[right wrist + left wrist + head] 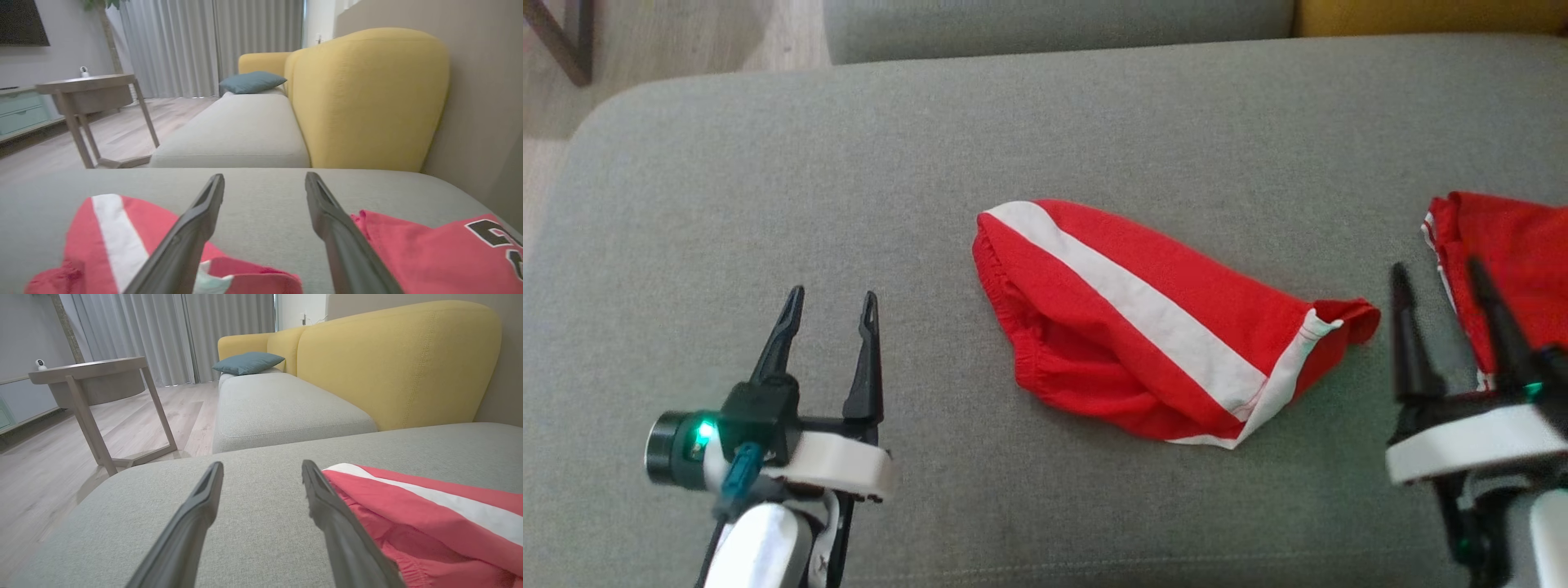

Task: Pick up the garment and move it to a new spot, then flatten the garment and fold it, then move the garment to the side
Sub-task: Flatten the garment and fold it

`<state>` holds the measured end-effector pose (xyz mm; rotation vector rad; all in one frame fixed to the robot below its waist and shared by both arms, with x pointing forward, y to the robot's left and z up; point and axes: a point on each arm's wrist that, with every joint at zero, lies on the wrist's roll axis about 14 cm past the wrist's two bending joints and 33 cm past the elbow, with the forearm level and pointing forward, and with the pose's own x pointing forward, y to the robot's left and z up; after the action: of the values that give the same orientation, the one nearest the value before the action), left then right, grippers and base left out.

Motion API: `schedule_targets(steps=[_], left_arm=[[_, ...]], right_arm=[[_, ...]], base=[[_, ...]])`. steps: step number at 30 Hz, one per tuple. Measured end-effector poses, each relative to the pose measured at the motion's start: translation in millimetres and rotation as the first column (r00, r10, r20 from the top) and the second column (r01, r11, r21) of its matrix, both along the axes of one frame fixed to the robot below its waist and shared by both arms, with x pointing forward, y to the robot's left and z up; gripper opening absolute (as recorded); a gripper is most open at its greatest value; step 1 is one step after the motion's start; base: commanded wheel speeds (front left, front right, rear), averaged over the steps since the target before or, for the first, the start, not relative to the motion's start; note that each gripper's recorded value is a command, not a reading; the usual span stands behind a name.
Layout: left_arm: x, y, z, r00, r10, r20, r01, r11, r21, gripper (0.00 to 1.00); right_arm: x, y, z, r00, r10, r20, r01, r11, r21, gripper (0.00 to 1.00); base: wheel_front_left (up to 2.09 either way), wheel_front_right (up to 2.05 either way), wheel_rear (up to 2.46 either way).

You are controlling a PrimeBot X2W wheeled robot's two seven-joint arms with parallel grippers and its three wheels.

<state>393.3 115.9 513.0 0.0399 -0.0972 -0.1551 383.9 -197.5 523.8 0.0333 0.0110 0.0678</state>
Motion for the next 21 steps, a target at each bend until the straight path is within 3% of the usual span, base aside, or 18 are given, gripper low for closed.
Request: schedule_targets(steps=[9, 21], left_arm=[[-13.4, 8.2, -4.9, 0.999, 0.027, -0.019, -0.027, 1.000, 0.002, 1.00], [-16.8, 13.3, -6.5, 0.999, 0.045, -0.027, -0.045, 0.999, -0.001, 1.00]], right_arm=[[-26.4, 33.6, -9.9, 0.996, 0.074, -0.053, -0.072, 0.997, 0.035, 1.00], [-25.9, 40.8, -8.7, 0.994, 0.091, -0.055, -0.089, 0.995, 0.040, 1.00]], base=[[0.00, 0.00, 0.00], [0.00, 0.00, 0.00]])
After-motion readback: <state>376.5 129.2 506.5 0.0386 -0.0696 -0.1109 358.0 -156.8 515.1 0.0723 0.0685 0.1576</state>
